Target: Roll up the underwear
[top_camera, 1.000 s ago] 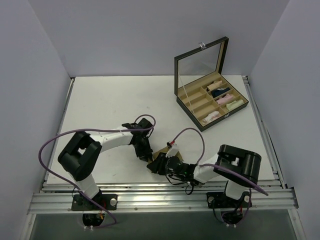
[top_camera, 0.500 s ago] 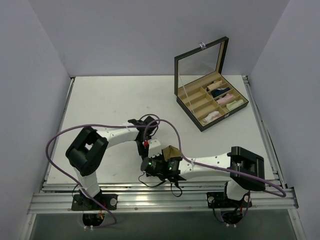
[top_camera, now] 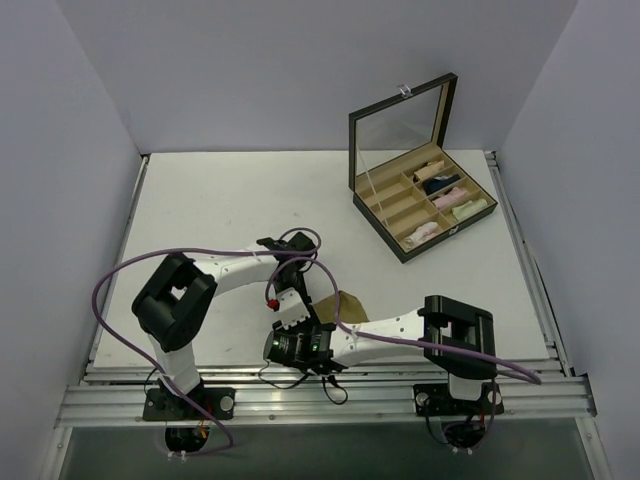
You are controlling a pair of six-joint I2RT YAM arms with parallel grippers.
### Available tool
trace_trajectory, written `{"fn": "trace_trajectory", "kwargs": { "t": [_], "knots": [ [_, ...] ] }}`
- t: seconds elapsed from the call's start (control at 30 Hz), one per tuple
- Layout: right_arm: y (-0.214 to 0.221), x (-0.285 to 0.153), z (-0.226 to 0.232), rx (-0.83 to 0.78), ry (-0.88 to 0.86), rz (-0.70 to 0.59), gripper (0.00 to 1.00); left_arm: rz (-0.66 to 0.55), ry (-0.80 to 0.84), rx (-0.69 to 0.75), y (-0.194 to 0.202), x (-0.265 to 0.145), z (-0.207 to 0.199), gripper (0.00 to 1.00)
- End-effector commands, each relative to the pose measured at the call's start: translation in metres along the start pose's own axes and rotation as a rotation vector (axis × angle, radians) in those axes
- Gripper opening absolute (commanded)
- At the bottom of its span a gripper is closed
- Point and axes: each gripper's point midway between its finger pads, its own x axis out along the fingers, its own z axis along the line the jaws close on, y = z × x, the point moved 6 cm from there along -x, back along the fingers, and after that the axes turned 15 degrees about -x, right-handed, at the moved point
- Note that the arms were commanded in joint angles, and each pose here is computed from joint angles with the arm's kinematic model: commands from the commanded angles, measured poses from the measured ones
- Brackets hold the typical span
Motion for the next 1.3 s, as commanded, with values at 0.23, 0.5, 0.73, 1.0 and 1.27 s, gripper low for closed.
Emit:
{"fn": "trace_trajectory", "kwargs": {
  "t": [0.23,0.5,0.73,1.0,1.27],
  "knots": [
    [0.024,0.016,0.002,-0.112,0.043,0.06,0.22,-0.035,-0.219,-0.038,0.002,0.014,0.039,0.03],
    [0.044,0.036,-0.01,0.112,-0.214,0.017,0.0,-0.063,-0.081,-0.285,-0.017,-0.029,0.078,0.29],
    [0.059,0.04,-0.016,0.275,-0.433,0.017,0.0,-0.155,0.037,-0.315,-0.039,-0.061,0.076,0.47],
    [0.07,0.057,-0.013,0.322,-0.531,0.091,0.0,-0.176,0.083,-0.243,-0.044,-0.055,0.067,0.48],
    [0.079,0.067,-0.015,0.389,-0.554,0.138,0.0,-0.136,0.229,-0.216,-0.031,-0.04,0.063,0.48]
  ]
}}
